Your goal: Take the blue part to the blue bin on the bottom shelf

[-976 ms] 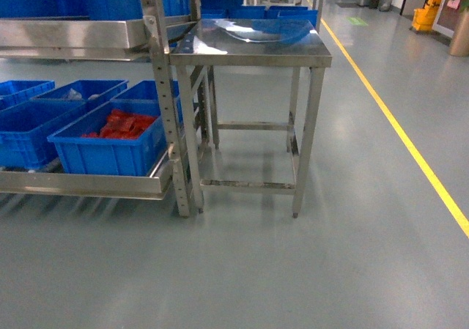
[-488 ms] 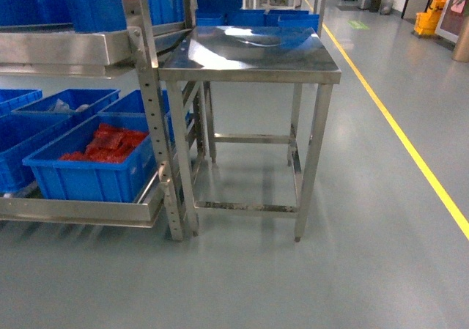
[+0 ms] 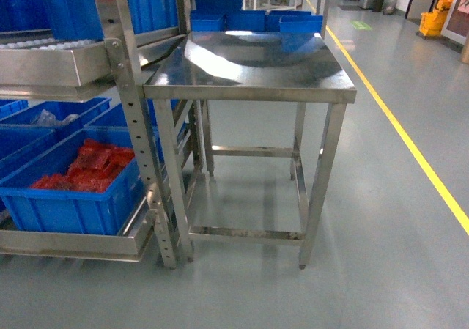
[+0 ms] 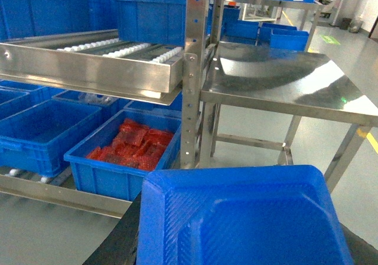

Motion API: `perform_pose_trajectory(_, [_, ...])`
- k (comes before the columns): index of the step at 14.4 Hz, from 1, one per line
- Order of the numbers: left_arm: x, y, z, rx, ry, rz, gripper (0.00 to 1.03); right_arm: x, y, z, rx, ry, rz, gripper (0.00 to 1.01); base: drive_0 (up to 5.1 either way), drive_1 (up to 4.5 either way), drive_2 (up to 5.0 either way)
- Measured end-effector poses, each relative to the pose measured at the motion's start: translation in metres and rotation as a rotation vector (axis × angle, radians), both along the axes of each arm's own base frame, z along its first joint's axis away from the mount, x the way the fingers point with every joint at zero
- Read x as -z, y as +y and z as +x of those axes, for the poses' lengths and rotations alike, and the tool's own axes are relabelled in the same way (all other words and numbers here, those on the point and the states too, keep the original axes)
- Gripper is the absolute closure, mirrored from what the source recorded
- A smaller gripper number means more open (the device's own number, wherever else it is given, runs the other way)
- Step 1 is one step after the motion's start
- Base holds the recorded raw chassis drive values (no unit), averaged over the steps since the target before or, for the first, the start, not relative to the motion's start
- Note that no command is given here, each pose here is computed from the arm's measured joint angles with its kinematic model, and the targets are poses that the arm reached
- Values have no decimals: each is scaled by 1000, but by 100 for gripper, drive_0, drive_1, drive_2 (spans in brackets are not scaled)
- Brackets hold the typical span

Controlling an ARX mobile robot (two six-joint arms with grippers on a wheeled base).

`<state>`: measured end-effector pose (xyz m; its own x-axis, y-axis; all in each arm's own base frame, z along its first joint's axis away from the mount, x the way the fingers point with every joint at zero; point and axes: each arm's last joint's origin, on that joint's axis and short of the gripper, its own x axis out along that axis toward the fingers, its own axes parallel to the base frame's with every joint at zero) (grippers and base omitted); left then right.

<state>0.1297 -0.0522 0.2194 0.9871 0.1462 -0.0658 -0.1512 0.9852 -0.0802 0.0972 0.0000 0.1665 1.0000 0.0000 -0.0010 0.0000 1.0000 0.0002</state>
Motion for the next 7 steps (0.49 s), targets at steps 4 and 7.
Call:
perform_pose_trajectory(4, [0,0,0,0,1,1,59,0,0,0,0,-2,0,3,9,439,-422])
perform_pose_trajectory(7, [0,0,0,0,1,0,59,0,0,0,0,-3,0,3,8,438,-422])
